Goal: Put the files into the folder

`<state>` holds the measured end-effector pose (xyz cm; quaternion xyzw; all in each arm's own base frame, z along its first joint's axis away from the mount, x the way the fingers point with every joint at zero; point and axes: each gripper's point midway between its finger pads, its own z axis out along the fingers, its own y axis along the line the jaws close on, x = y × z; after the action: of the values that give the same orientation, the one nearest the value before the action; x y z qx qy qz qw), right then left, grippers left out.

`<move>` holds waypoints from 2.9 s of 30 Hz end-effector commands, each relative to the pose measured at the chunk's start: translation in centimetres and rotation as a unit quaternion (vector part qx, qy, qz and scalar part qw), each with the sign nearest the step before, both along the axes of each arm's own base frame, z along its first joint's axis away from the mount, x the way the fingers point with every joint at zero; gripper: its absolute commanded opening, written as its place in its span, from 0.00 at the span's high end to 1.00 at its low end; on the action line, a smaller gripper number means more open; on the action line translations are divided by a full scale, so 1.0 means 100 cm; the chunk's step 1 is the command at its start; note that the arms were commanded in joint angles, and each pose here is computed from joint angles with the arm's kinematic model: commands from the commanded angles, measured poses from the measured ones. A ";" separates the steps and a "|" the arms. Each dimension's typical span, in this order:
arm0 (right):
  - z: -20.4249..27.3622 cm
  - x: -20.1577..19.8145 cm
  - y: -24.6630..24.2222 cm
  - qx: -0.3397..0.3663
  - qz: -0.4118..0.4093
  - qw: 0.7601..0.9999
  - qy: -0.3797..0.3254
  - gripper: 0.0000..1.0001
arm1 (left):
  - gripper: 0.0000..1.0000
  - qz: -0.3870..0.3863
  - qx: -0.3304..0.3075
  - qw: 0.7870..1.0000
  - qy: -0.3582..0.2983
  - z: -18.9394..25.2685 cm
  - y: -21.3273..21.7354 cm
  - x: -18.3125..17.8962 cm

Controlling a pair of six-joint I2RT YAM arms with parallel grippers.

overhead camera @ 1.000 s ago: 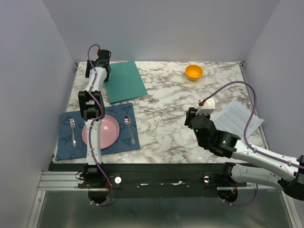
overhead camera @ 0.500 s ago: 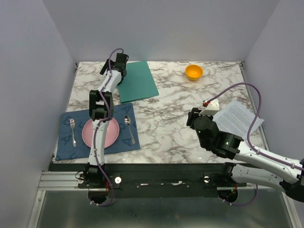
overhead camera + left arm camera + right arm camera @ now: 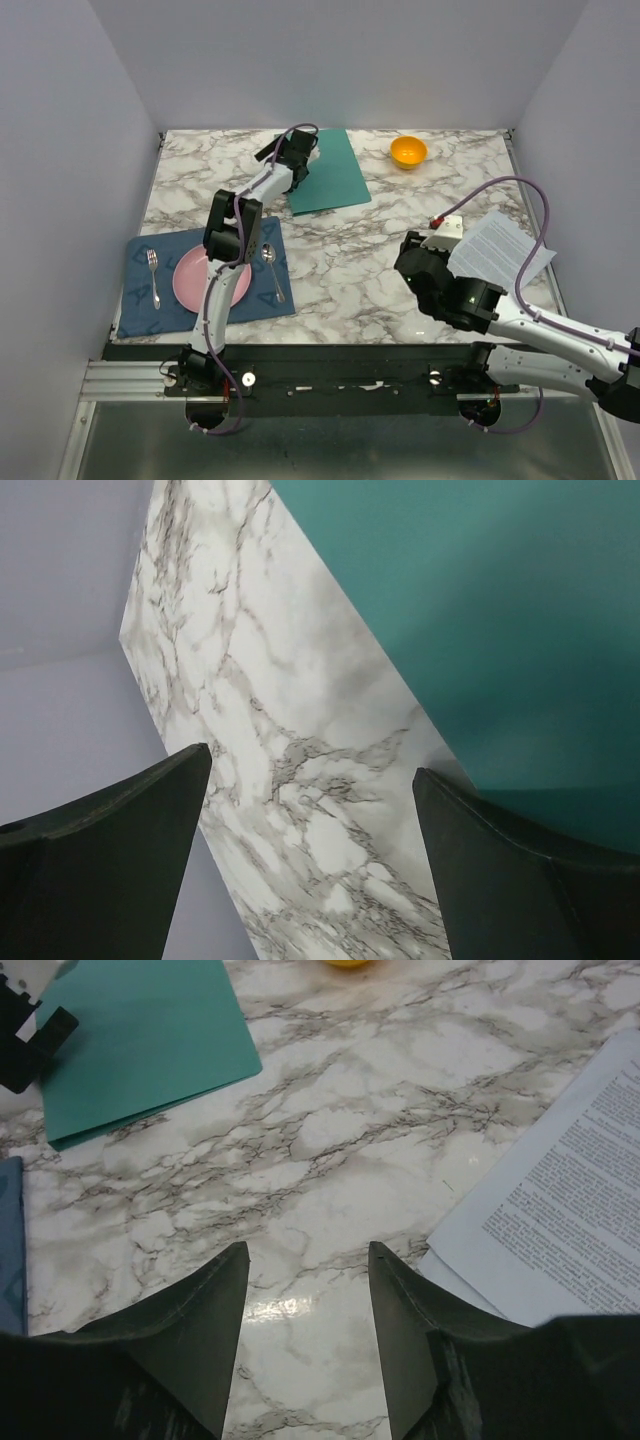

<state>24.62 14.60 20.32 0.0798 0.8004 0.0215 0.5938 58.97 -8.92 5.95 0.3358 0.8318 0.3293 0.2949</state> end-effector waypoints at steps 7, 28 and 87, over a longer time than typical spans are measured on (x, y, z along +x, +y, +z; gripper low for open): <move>-0.031 0.017 0.051 0.134 -0.034 0.990 0.028 0.27 | 0.02 -0.067 -0.041 0.995 0.059 0.002 -0.049 -0.042; -0.101 0.133 0.198 0.465 0.039 0.861 0.200 0.21 | 0.01 0.179 -0.282 0.942 0.039 0.089 0.159 -0.178; -0.173 0.232 0.179 0.590 -0.077 0.790 0.148 0.49 | 0.01 0.193 -0.250 0.947 0.064 0.066 0.187 -0.242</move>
<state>46.76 34.14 4.78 0.4483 0.7110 0.4592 0.2874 34.99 9.70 11.30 0.0999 0.9578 0.1388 0.2311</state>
